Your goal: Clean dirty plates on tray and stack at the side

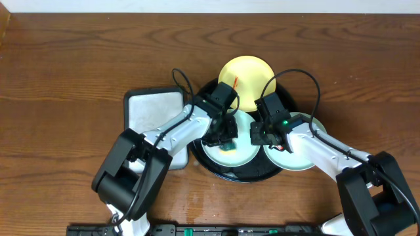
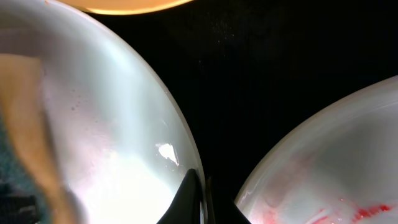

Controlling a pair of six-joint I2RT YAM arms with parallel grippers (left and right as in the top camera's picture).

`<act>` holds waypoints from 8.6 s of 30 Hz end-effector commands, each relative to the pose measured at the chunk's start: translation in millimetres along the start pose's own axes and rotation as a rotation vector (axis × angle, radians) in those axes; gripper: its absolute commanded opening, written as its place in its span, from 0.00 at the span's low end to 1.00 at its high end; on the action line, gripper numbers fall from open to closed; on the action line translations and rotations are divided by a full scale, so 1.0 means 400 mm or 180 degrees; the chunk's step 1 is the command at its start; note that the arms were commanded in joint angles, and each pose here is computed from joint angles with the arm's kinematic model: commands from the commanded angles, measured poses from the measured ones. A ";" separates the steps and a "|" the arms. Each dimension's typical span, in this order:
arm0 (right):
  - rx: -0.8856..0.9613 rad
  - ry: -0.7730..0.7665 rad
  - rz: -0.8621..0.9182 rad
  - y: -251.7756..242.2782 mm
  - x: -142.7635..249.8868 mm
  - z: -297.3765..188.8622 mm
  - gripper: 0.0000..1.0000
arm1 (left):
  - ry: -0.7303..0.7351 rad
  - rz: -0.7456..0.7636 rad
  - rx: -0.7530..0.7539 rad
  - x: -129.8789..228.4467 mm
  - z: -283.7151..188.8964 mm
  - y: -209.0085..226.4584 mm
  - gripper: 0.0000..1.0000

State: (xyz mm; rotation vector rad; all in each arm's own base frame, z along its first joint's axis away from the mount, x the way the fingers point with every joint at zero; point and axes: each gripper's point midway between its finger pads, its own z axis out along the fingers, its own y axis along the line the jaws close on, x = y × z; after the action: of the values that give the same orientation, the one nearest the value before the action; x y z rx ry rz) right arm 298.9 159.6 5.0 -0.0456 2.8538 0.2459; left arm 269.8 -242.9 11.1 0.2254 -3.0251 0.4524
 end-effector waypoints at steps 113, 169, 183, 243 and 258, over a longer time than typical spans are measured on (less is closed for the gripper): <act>0.0105 -0.0255 -0.0928 0.083 -0.210 -0.218 0.01 | -0.1141 -0.0648 -0.0437 -0.067 -0.444 0.397 0.68; 0.0962 -0.2995 -0.2889 0.618 -0.317 -0.490 0.01 | -0.2228 -0.0459 -0.0086 0.130 -0.688 0.383 0.73; 0.0962 -0.2999 -0.2880 0.617 -0.318 -0.492 0.01 | -0.2132 -0.0478 -0.0126 0.120 -0.673 0.385 0.73; 0.1329 -0.3338 -0.3239 0.655 -0.320 -0.573 0.01 | -0.2132 -0.0478 -0.0126 0.120 -0.673 0.385 0.86; 0.1332 -0.3356 -0.3245 0.657 -0.321 -0.576 0.01 | -0.2132 -0.0477 -0.0125 0.120 -0.673 0.385 0.86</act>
State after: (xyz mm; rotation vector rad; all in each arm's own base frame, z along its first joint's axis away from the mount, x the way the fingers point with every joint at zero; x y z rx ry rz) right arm 351.4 379.8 282.3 -0.9583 1.5339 -0.4323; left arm 210.8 -27.6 223.0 0.7162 -3.5945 0.3752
